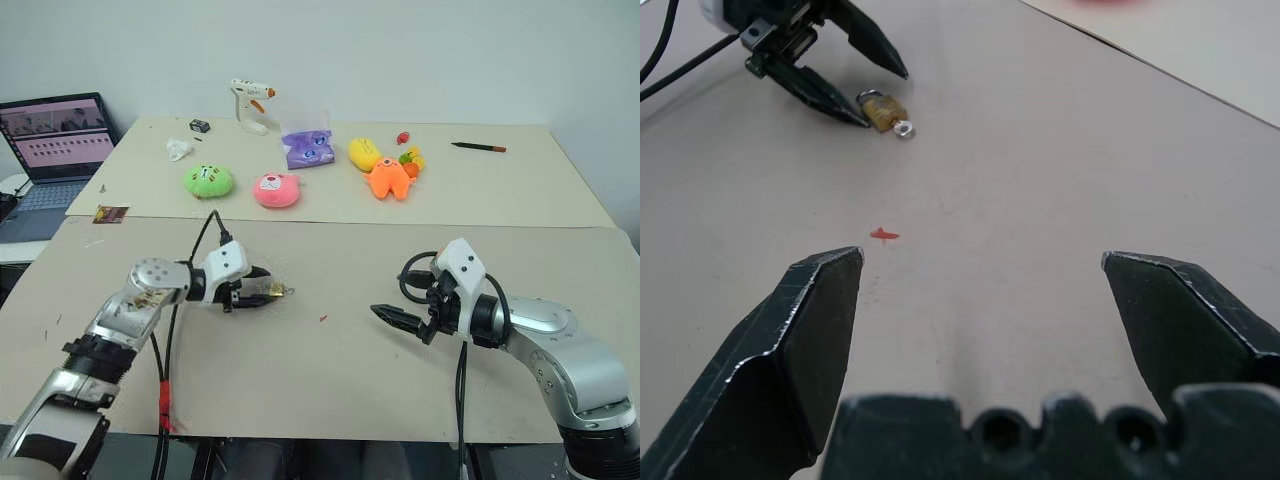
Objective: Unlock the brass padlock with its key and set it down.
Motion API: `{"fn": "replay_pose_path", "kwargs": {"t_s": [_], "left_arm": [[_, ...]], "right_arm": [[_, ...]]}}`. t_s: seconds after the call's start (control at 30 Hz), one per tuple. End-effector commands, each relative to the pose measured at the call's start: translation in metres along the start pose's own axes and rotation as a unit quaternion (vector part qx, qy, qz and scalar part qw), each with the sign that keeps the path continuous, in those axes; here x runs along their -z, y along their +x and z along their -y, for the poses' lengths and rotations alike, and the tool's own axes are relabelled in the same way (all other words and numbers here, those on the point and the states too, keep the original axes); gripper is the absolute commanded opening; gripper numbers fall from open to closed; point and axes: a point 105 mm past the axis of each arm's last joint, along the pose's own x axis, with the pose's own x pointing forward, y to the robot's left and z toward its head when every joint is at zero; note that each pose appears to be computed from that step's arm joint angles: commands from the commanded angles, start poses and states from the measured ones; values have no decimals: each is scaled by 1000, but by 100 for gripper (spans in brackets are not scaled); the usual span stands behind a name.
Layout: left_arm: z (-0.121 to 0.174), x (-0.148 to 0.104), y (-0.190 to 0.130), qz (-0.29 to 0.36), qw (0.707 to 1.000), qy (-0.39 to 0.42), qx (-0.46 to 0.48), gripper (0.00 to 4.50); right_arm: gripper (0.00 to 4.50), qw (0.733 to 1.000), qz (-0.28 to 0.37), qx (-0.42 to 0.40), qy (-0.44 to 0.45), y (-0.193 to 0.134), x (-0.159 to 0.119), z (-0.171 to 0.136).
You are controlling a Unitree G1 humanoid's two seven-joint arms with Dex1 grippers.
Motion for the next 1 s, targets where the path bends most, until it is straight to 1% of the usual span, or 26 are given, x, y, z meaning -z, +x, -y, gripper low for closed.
{"fn": "replay_pose_path", "kwargs": {"t_s": [0.03, 0.17, 0.37, 0.77, 0.83, 0.87, 0.93, 0.97, 1.0], "left_arm": [[-7, -10, 9, 16, 1000, 24, 9, 289], [-10, -14, 17, 24, 999, 30, 19, 289], [-5, -16, 24, 35, 998, 34, 47, 289], [-6, -15, 29, 37, 998, 16, 48, 289], [-4, -15, 30, 41, 998, 14, 51, 235], [-3, -15, 30, 42, 998, 14, 53, 229], [-2, -15, 31, 43, 997, 13, 56, 137], [-1, -15, 31, 46, 997, 12, 59, 102], [0, -16, 32, 49, 997, 10, 62, 77]], "right_arm": [[450, 999, 18, 2, -28, -2, -13, 2], [450, 999, 16, 3, -29, -3, -13, 3], [450, 999, 14, 8, -28, -6, -11, 1], [450, 999, 14, 14, -28, -7, -11, 2], [450, 999, 14, 14, -28, -7, -12, 2], [450, 999, 14, 15, -29, -7, -12, 2], [450, 999, 14, 15, -29, -7, -12, 3], [450, 999, 14, 15, -30, -7, -12, 3], [450, 999, 14, 16, -30, -8, -12, 3]]}}
